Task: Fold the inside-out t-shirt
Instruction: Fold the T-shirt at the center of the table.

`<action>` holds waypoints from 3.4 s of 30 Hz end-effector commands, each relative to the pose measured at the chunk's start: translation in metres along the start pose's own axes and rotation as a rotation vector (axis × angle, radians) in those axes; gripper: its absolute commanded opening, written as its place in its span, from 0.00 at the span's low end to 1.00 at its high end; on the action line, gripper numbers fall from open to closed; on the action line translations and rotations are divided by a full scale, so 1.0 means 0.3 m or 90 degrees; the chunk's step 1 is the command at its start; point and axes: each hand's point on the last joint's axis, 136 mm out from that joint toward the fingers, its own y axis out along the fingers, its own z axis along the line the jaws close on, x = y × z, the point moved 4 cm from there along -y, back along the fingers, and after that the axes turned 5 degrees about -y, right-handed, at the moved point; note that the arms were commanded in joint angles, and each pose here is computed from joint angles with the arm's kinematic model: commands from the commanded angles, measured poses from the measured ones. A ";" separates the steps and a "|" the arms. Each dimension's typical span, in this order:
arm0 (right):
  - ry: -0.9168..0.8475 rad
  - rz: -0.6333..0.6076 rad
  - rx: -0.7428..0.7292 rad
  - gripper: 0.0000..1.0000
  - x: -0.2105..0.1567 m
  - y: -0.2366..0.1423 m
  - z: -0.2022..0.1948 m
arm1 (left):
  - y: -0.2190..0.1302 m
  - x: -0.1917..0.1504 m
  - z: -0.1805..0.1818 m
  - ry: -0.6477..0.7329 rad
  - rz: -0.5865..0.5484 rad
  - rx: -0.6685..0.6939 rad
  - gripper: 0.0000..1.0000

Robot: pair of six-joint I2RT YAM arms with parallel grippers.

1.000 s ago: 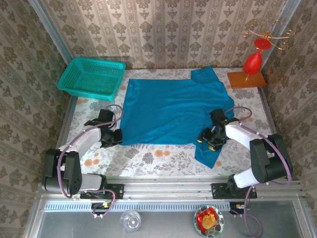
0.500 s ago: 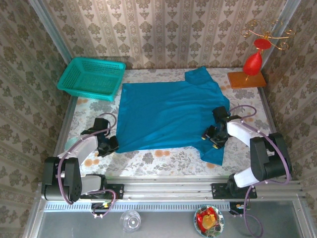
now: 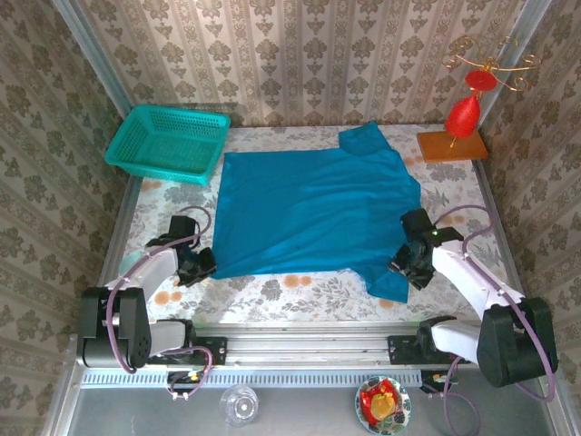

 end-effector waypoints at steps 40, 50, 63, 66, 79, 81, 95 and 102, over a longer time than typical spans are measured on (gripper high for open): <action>0.414 -0.071 -0.014 0.00 -0.092 0.030 -0.228 | 0.011 -0.001 0.047 -0.042 -0.001 0.023 0.02; 0.391 -0.069 0.030 0.00 -0.076 -0.008 -0.202 | -0.071 -0.027 0.053 -0.059 -0.044 0.029 0.33; 0.378 -0.071 0.052 0.00 -0.048 -0.039 -0.167 | -0.008 -0.104 -0.016 -0.007 0.027 0.024 0.31; 0.378 -0.074 0.053 0.00 -0.047 -0.047 -0.168 | 0.014 -0.113 -0.008 0.001 0.034 0.046 0.30; 0.318 -0.163 0.085 0.00 -0.001 -0.199 -0.174 | -0.083 -0.044 -0.069 0.029 -0.021 0.027 0.00; 0.311 -0.191 0.090 0.00 0.005 -0.250 -0.187 | -0.131 -0.027 -0.085 0.035 -0.041 0.018 0.00; 0.350 -0.179 0.133 0.00 -0.141 -0.328 -0.298 | -0.269 -0.003 -0.099 0.060 -0.066 -0.016 0.00; 0.285 -0.233 0.199 0.00 -0.052 -0.367 -0.212 | -0.271 0.003 -0.140 0.089 -0.060 -0.062 0.00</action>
